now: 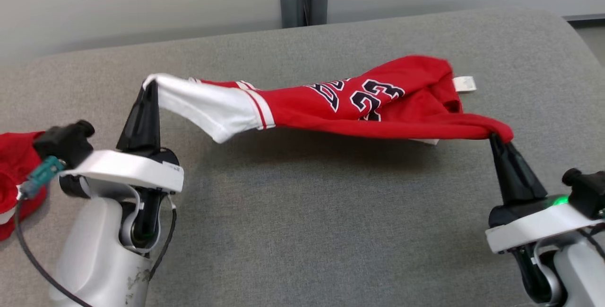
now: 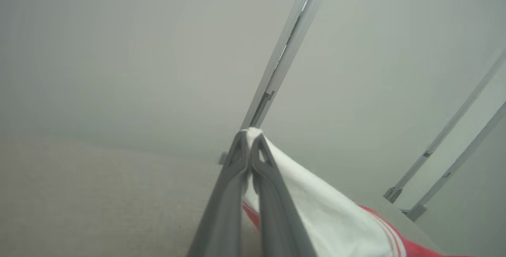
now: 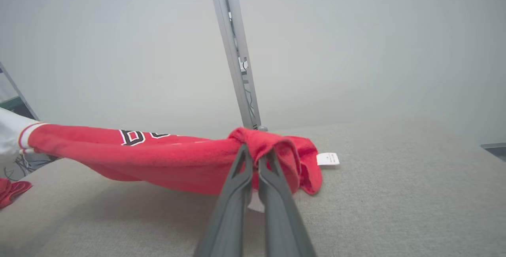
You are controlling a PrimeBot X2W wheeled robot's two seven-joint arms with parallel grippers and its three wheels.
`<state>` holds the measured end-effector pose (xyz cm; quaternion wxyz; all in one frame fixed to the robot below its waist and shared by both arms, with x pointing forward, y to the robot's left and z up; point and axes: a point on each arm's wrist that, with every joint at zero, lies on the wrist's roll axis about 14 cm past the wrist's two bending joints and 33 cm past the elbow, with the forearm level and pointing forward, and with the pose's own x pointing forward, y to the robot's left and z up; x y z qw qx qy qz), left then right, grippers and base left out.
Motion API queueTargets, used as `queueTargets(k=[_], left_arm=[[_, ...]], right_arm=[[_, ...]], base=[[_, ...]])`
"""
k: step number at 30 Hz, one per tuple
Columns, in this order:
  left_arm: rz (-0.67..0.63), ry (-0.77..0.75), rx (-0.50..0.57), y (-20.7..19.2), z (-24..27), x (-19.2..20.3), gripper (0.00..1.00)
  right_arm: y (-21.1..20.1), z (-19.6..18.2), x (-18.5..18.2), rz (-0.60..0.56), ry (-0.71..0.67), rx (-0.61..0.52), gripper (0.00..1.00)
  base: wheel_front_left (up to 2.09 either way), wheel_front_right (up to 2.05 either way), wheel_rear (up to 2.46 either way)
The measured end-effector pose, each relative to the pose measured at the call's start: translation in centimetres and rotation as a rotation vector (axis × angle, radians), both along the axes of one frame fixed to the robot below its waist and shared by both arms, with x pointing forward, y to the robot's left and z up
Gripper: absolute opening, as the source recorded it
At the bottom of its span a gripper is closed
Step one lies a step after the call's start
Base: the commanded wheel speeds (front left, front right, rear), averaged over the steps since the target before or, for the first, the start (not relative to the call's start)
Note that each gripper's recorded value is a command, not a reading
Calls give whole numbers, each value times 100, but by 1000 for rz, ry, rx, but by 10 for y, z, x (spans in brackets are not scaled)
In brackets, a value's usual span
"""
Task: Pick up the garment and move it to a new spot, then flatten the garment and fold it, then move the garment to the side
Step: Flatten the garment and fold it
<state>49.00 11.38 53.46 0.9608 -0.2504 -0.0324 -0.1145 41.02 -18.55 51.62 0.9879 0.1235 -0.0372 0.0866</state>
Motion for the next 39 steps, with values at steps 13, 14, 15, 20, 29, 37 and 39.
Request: queueTargets(k=[13,14,15,20,29,37,39], left_arm=[[-186,-299,-180,-18,166,-23,0],[-196,-317,-186,-19,177,-25,0],[-210,-338,-190,-21,188,-28,0],[-256,-421,-198,-26,233,-39,0],[-271,-579,-163,-23,303,-64,0],[-248,-516,-159,-19,298,-51,0],[-242,-489,-160,-19,292,-40,0]], right_arm=[[-27,133,4,15,-354,-97,0],[-29,144,4,17,-379,-115,0],[-31,155,4,18,-406,-131,0],[-36,197,3,21,-501,-184,0],[-29,268,-4,44,-656,-284,0],[-22,258,13,73,-586,-285,0],[-19,249,25,81,-545,-279,0]], base=[[0,0,0],[0,0,0],[0,0,0],[0,0,0],[0,0,0],[0,0,0],[0,0,0]])
